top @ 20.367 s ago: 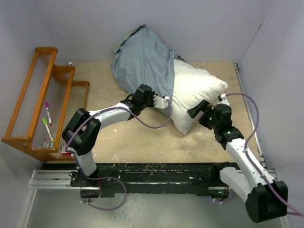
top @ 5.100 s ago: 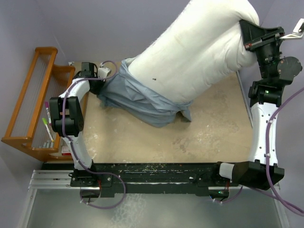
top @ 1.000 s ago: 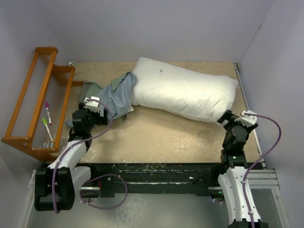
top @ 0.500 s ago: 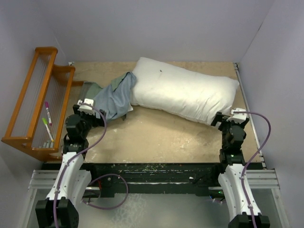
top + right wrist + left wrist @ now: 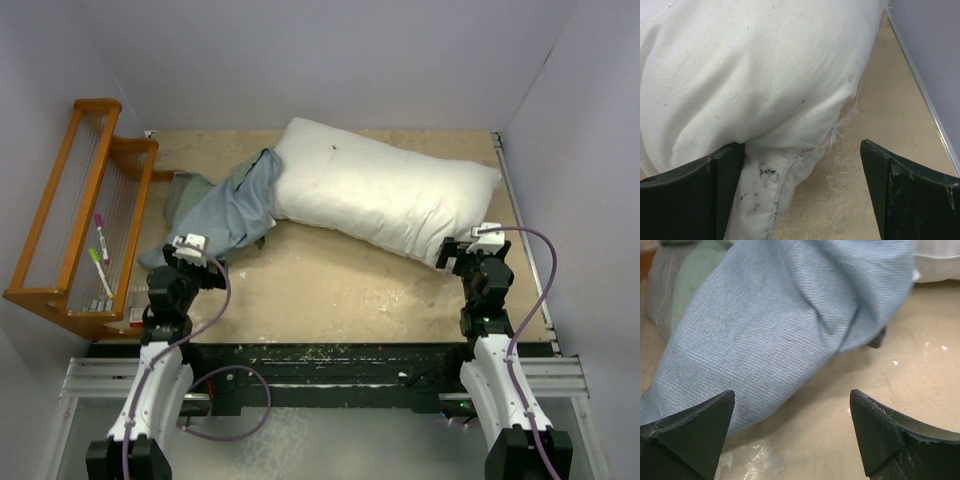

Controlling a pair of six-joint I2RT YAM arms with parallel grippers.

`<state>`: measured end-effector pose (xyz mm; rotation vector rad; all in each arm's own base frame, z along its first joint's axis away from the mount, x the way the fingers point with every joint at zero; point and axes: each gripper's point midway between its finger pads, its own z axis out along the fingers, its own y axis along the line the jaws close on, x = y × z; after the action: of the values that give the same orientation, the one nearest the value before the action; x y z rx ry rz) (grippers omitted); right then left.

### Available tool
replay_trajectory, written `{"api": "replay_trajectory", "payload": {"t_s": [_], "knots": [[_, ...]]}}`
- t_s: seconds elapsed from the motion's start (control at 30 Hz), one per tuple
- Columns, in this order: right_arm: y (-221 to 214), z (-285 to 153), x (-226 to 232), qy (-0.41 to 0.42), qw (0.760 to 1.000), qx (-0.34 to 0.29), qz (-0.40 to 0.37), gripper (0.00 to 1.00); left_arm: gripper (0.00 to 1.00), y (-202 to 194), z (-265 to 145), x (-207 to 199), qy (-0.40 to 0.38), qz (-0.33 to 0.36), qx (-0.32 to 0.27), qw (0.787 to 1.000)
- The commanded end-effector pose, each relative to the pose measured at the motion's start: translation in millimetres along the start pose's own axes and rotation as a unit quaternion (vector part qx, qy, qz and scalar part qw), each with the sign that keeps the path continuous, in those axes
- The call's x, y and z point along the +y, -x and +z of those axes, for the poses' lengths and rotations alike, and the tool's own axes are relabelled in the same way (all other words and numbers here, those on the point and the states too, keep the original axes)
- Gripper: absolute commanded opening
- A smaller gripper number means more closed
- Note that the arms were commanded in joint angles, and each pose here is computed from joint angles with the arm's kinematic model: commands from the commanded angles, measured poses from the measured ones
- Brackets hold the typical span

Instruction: Remove the pillowcase from the pillow

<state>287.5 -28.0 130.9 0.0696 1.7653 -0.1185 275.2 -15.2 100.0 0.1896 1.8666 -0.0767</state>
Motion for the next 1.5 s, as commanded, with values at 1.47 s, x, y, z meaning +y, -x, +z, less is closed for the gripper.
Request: {"api": "replay_trajectory", "payload": {"t_s": [1.47], "knots": [[10.8, -25.5, 21.0, 0.022, 0.994, -0.102, 0.004, 1.0, 0.99, 4.3, -5.9, 11.4, 0.047, -0.006, -0.064, 0.997]]}}
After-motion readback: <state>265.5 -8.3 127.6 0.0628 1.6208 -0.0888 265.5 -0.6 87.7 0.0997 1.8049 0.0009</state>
